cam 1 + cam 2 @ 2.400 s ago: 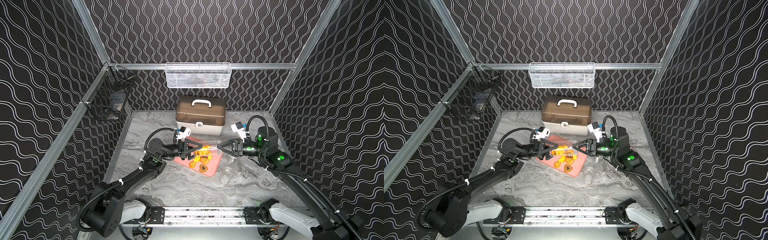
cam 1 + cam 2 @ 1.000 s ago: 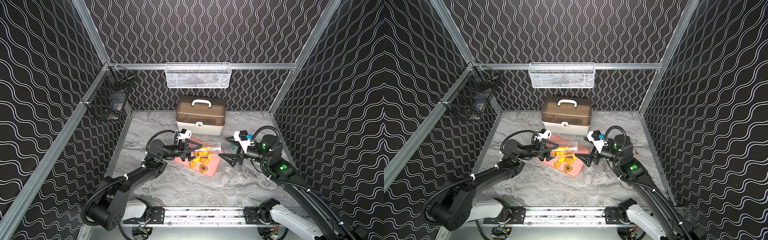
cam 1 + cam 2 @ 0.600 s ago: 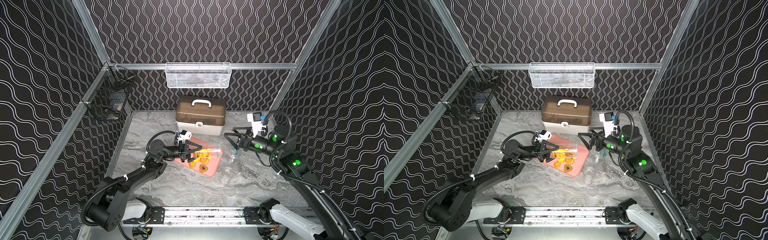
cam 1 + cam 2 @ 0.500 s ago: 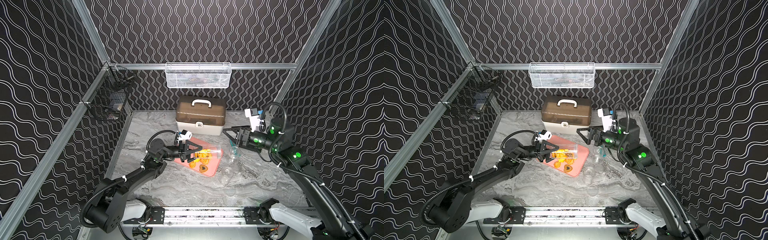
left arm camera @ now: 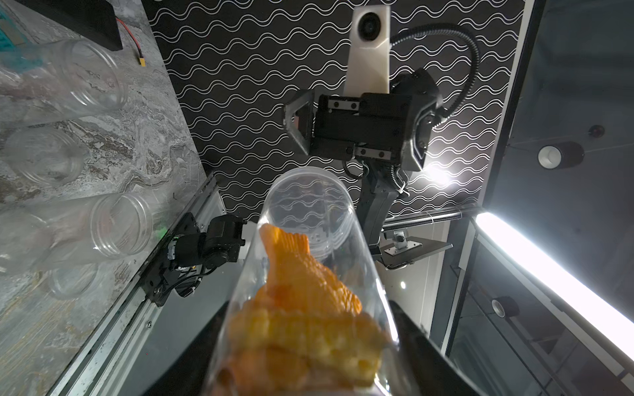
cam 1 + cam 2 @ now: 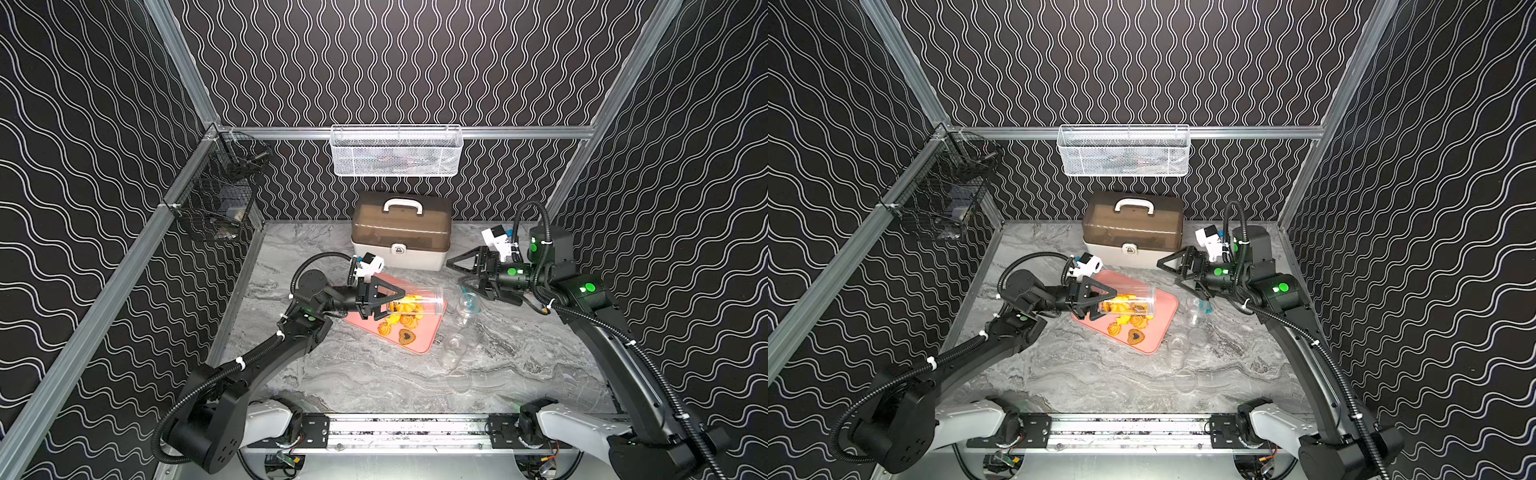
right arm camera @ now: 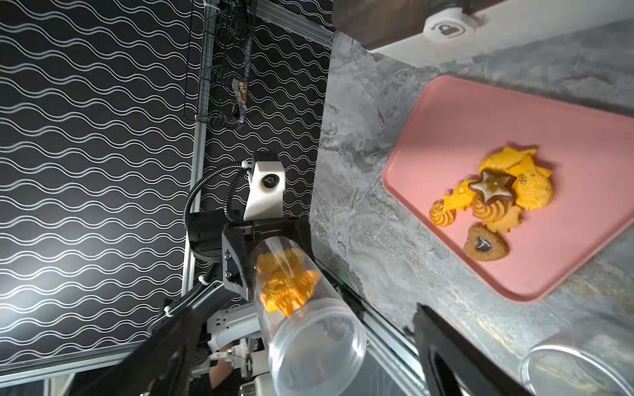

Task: Pour the cookies out of the jar
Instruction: Unscrew the lid from the jar.

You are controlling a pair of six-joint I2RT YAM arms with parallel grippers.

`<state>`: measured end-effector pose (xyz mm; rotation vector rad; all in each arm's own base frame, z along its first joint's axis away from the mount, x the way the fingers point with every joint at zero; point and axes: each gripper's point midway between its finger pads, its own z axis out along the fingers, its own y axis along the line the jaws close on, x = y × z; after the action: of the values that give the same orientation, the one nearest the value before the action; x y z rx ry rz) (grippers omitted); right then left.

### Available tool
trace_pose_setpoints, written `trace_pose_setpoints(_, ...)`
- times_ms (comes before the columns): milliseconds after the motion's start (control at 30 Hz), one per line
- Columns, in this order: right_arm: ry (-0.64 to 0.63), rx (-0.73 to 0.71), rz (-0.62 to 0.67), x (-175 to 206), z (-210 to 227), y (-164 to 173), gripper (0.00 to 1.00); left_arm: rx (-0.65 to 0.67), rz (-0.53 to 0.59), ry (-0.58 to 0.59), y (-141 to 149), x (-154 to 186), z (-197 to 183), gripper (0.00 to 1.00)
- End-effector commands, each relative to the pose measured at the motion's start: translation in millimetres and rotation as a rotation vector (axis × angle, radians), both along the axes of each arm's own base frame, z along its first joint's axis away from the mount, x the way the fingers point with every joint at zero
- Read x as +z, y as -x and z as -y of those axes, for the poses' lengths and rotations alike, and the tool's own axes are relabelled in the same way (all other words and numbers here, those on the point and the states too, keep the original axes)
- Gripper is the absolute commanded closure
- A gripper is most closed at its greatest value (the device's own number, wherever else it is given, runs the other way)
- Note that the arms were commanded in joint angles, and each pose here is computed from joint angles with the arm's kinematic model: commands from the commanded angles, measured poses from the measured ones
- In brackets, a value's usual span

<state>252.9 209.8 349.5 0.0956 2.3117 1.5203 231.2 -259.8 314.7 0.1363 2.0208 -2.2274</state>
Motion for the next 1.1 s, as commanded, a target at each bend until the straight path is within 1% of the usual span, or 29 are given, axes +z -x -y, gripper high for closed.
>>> trace_pose_setpoints(0, -0.109, 0.062, -0.055, 11, -5, 11, 0.0, -0.023, 0.047, 0.023, 6, 14, -2, 0.35)
trace_pose_setpoints(133, -0.193, 0.093, -0.08, 12, -10, 14, 0.0, -0.027, 0.047, 0.025, 7, 15, -2, 0.35)
trace_pose_setpoints(200, -0.206, 0.111, -0.097, 10, -12, 14, 0.0, -0.029, 0.049, 0.03, 7, 18, -1, 0.35)
trace_pose_setpoints(267, -0.206, 0.109, -0.13, -3, -12, 14, 0.0, -0.028, 0.053, 0.038, 6, 21, -1, 0.35)
trace_pose_setpoints(400, -0.234, 0.134, -0.16, -9, -16, 17, 0.0, -0.03, 0.059, 0.046, 6, 25, -1, 0.35)
trace_pose_setpoints(533, -0.238, 0.142, -0.16, -13, -16, 21, 0.01, -0.025, 0.056, 0.049, 4, 25, -1, 0.35)
trace_pose_setpoints(633, -0.267, 0.153, -0.142, -4, -18, 25, 0.03, -0.023, 0.054, 0.05, 3, 23, -1, 0.35)
trace_pose_setpoints(767, -0.266, 0.17, -0.147, -6, -23, 29, 0.08, -0.02, 0.053, 0.056, 3, 24, -1, 0.35)
trace_pose_setpoints(967, -0.278, 0.194, -0.153, -9, -34, 34, 0.09, -0.02, 0.053, 0.062, 3, 26, -1, 0.35)
trace_pose_setpoints(1067, -0.29, 0.208, -0.139, -5, -40, 36, 0.12, -0.018, 0.053, 0.061, 3, 25, -1, 0.35)
